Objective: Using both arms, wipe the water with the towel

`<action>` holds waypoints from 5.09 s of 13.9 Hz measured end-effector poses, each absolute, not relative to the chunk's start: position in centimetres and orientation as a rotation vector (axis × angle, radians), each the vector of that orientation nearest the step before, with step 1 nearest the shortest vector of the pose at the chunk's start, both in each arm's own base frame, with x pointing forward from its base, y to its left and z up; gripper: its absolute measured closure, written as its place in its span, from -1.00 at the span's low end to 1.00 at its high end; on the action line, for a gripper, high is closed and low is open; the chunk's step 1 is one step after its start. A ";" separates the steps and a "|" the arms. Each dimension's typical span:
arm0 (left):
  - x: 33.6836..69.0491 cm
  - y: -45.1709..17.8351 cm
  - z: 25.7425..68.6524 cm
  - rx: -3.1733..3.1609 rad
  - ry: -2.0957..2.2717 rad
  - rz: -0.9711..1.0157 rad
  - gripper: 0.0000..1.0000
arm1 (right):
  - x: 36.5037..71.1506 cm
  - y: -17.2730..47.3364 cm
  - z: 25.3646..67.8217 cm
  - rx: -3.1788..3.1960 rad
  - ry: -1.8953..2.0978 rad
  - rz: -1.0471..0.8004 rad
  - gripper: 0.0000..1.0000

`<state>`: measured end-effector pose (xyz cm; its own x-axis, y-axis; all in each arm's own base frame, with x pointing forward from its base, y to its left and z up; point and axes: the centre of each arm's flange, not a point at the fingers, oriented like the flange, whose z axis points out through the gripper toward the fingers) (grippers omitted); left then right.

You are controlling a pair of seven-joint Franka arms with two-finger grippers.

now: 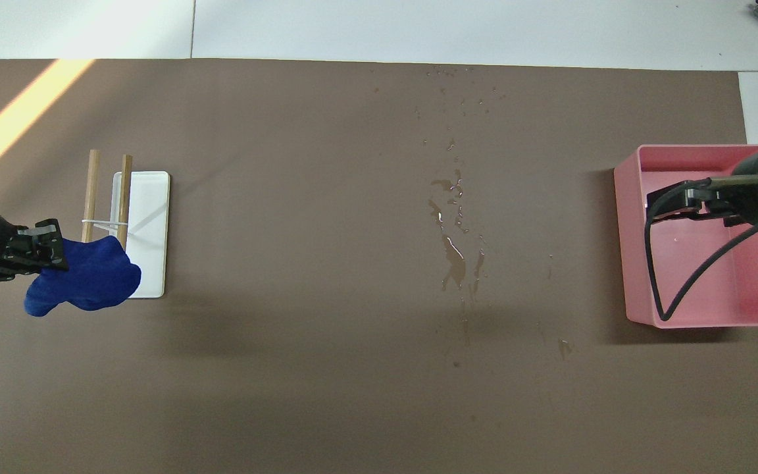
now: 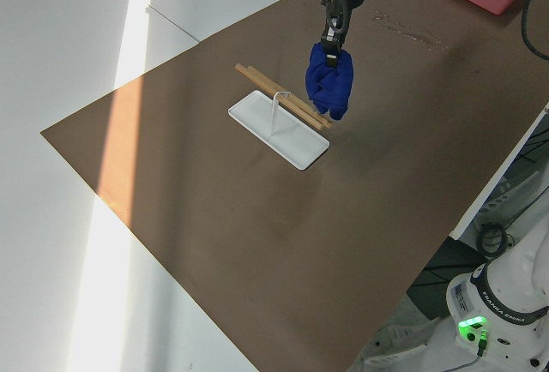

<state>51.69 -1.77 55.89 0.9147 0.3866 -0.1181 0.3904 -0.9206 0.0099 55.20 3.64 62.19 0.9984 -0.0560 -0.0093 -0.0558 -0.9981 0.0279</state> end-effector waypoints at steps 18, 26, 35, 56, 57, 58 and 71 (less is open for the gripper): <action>48.9 -29.4 61.2 2.206 1.650 -0.141 0.73 | 53.7 16.2 61.7 3.160 -1.134 -0.192 -1.00; 46.6 -36.5 63.2 1.651 1.947 -0.287 0.73 | 53.1 23.2 61.0 2.954 -1.774 -0.438 -0.97; 45.6 -38.4 63.8 1.450 2.052 -0.370 0.73 | 53.7 25.0 59.2 2.841 -1.968 -0.493 -0.96; 44.7 -39.5 63.8 1.466 2.039 -0.373 0.59 | 55.1 24.5 60.2 2.752 -2.263 -0.511 0.62; 44.6 -39.6 63.8 1.476 2.035 -0.361 0.37 | 55.2 24.4 60.3 2.764 -2.269 -0.497 0.62; 44.5 -39.6 63.7 1.491 2.035 -0.345 0.11 | 55.4 24.2 60.4 2.779 -2.269 -0.480 0.62; 48.3 -26.7 61.4 2.145 1.934 -0.140 -1.00 | 61.5 15.1 59.0 2.892 -2.374 -0.098 0.62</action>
